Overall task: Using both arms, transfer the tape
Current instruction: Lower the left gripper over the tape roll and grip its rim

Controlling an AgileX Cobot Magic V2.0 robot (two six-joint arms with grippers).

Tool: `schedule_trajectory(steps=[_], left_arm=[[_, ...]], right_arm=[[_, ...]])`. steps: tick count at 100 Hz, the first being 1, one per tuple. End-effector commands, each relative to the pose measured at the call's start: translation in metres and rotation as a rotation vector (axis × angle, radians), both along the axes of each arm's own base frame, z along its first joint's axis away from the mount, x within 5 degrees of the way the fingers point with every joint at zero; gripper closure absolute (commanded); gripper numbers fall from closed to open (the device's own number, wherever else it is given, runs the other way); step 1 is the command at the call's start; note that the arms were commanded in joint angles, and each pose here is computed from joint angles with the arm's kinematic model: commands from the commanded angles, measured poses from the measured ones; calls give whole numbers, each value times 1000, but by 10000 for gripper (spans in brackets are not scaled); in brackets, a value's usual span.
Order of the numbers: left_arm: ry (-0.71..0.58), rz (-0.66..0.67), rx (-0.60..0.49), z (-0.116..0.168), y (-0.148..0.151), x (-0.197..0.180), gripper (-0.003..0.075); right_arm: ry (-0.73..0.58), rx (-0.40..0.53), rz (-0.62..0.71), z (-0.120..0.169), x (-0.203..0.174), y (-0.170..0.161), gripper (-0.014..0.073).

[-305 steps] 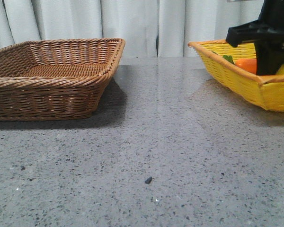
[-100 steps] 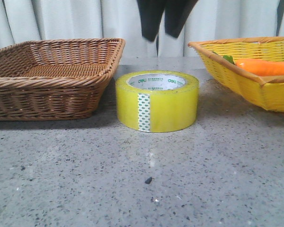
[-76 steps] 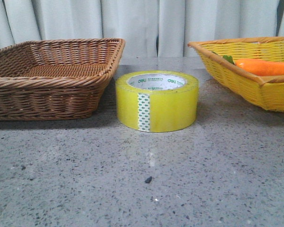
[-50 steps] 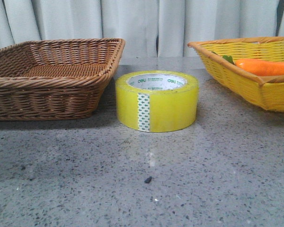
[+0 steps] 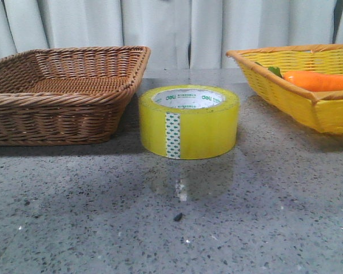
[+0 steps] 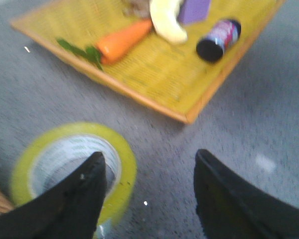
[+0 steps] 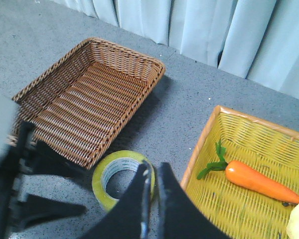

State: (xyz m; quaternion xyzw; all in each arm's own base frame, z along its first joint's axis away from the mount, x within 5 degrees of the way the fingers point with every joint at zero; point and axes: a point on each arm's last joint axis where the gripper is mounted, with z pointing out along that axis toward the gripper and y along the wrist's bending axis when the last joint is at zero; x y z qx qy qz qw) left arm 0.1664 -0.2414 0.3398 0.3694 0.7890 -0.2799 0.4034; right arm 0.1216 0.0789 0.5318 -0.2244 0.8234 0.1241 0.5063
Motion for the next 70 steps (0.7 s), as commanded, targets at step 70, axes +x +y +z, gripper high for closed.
schedule_trajectory(steps=[70], left_arm=[[-44, -56, 148, -36, -71, 47, 356]], right_arm=[[-16, 8, -18, 7, -14, -13, 669]])
